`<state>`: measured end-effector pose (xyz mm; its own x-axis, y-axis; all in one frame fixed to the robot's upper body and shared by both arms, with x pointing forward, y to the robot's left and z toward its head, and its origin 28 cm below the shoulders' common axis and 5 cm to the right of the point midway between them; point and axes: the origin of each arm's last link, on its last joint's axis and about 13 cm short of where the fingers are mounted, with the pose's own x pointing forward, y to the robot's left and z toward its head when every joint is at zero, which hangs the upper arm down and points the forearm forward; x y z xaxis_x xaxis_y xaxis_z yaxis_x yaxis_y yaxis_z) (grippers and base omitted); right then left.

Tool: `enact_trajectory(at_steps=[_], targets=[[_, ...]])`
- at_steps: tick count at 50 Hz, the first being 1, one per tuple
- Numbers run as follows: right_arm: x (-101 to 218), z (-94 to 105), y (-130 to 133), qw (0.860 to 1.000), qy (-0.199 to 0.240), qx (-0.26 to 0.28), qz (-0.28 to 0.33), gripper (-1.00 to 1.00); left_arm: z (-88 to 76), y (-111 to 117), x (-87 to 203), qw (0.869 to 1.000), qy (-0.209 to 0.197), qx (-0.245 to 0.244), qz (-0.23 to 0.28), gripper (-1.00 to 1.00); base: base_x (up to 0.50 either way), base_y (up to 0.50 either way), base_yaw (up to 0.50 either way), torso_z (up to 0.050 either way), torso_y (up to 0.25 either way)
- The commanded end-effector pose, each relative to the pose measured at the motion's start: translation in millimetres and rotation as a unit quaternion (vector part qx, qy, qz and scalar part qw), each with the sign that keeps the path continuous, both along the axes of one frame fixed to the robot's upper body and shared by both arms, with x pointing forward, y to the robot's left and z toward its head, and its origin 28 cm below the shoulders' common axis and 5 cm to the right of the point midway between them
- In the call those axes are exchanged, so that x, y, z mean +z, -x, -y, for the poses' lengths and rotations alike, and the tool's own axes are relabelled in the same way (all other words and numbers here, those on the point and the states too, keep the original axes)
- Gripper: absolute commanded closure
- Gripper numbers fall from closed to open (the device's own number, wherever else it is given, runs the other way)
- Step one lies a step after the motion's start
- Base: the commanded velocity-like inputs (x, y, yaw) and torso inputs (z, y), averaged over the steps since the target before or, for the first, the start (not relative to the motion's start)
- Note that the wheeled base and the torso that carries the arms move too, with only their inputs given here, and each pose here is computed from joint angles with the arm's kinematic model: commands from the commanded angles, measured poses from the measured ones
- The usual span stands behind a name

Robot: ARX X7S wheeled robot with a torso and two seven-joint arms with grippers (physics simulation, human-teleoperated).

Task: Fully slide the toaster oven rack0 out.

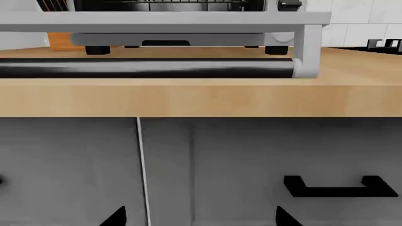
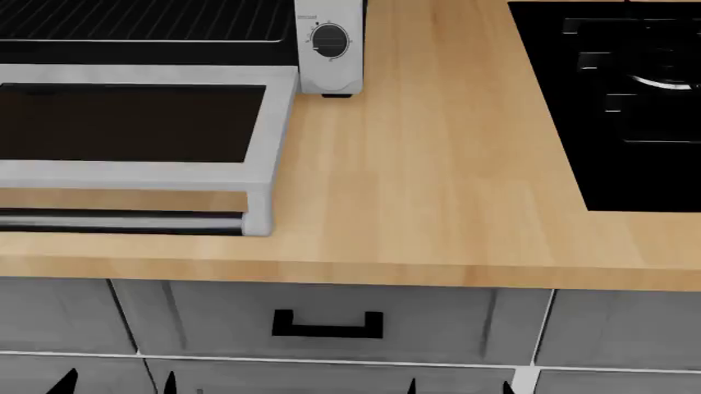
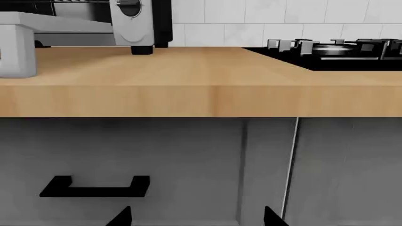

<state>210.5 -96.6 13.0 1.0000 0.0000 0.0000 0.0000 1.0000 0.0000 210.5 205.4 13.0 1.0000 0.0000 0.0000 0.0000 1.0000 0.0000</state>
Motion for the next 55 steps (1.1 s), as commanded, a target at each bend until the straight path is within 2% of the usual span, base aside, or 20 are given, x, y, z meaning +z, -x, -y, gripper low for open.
enact_trajectory(at_steps=[1,2,3,4,7,8,12,16,19,20,22,24,30,34,40,42,47,50,55], targets=[[1.1,-0.7,0.6,1.0,0.0,0.0,0.0,-1.0,0.2,-0.2,1.5,1.0,0.0,0.0,0.0,-1.0,0.0,0.0,0.0,0.0,0.0],[1.2,-0.9,0.7,0.999,-0.028,0.017,0.017,-1.0,-0.2,0.1,-0.5,1.0,-0.014,0.014,0.005,-1.0,0.0,0.0,0.0,0.0,0.0],[2.8,-1.1,0.6,0.999,-0.046,0.023,-0.007,-1.0,0.1,2.1,0.3,1.0,-0.005,-0.003,-0.011,-1.0,0.0,0.0,0.0,0.0,0.0],[3.2,-0.2,2.1,0.998,-0.037,0.028,-0.052,-1.0,-0.6,3.8,3.0,1.0,-0.006,0.0,-0.007,-1.0,0.0,0.0,0.0,0.0,0.0],[9.5,1.2,5.7,0.998,-0.025,0.039,-0.038,-1.0,-1.9,4.7,5.6,1.0,-0.026,0.005,-0.01,-1.0,0.0,0.0,0.0,0.0,0.0],[19.9,3.7,5.9,0.997,-0.021,0.058,-0.041,-1.0,-2.0,5.6,17.3,0.999,-0.035,0.01,0.001,-1.0,0.0,0.0,0.0,0.0,0.0],[47.8,6.1,4.1,0.998,0.011,0.058,-0.029,-1.0,-3.3,8.6,40.2,0.999,-0.034,0.012,0.012,-1.0,0.0,0.0,0.0,0.0,0.0],[78.7,7.5,2.9,0.997,0.025,0.074,-0.017,-1.0,-3.4,14.0,73.2,0.997,-0.048,0.026,0.059,-1.0,0.0,0.0,0.0,0.0,0.0],[95.0,9.6,4.5,0.997,0.043,0.069,-0.011,-1.0,-3.2,15.0,89.4,0.996,-0.045,0.018,0.072,-1.0,0.0,0.0,0.0,0.0,0.0],[104.4,10.0,4.7,0.996,0.052,0.071,-0.009,-1.0,-2.6,16.1,97.1,0.995,-0.058,0.008,0.084,-1.0,0.0,0.0,0.0,0.0,0.0],[119.3,10.5,4.6,0.996,0.064,0.066,-0.004,-1.0,-4.4,18.2,109.2,0.993,-0.06,0.014,0.097,-1.0,0.0,0.0,0.0,0.0,0.0],[132.0,10.2,4.7,0.995,0.07,0.067,0.006,-1.0,-3.1,19.6,119.6,0.993,-0.063,-0.003,0.1,-1.0,0.0,0.0,0.0,0.0,0.0],[154.7,11.0,2.6,0.995,0.079,0.066,0.019,-1.0,-2.4,20.6,146.7,0.99,-0.06,-0.01,0.125,-1.0,0.0,0.0,0.0,0.0,0.0],[171.9,11.2,1.8,0.993,0.089,0.068,0.031,-1.0,-0.3,22.4,164.4,0.985,-0.078,-0.018,0.151,-1.0,0.0,0.0,0.0,0.0,0.0],[192.9,11.5,-1.7,0.991,0.106,0.069,0.047,-1.0,-3.2,10.7,187.9,0.983,-0.07,-0.017,0.169,-1.0,0.0,0.0,0.0,0.0,0.0],[197.9,12.7,-2.8,0.99,0.113,0.066,0.049,-1.0,-4.1,10.8,195.1,0.979,-0.076,-0.009,0.19,-1.0,0.0,0.0,0.0,0.0,0.0],[205.9,14.5,-3.5,0.989,0.119,0.065,0.053,-1.0,-4.3,8.5,202.1,0.978,-0.077,-0.012,0.194,-1.0,0.0,0.0,0.0,0.0,0.0],[212.1,14.1,-4.9,0.988,0.121,0.068,0.06,-1.0,-3.8,0.2,205.8,0.981,-0.062,-0.036,0.179,-1.0,0.0,0.0,0.0,0.0,0.0],[222.4,14.2,-10.6,0.987,0.125,0.069,0.068,-1.0,-4.7,-1.0,215.5,0.979,-0.068,-0.03,0.19,-1.0,0.0,0.0,0.0,0.0,0.0]])
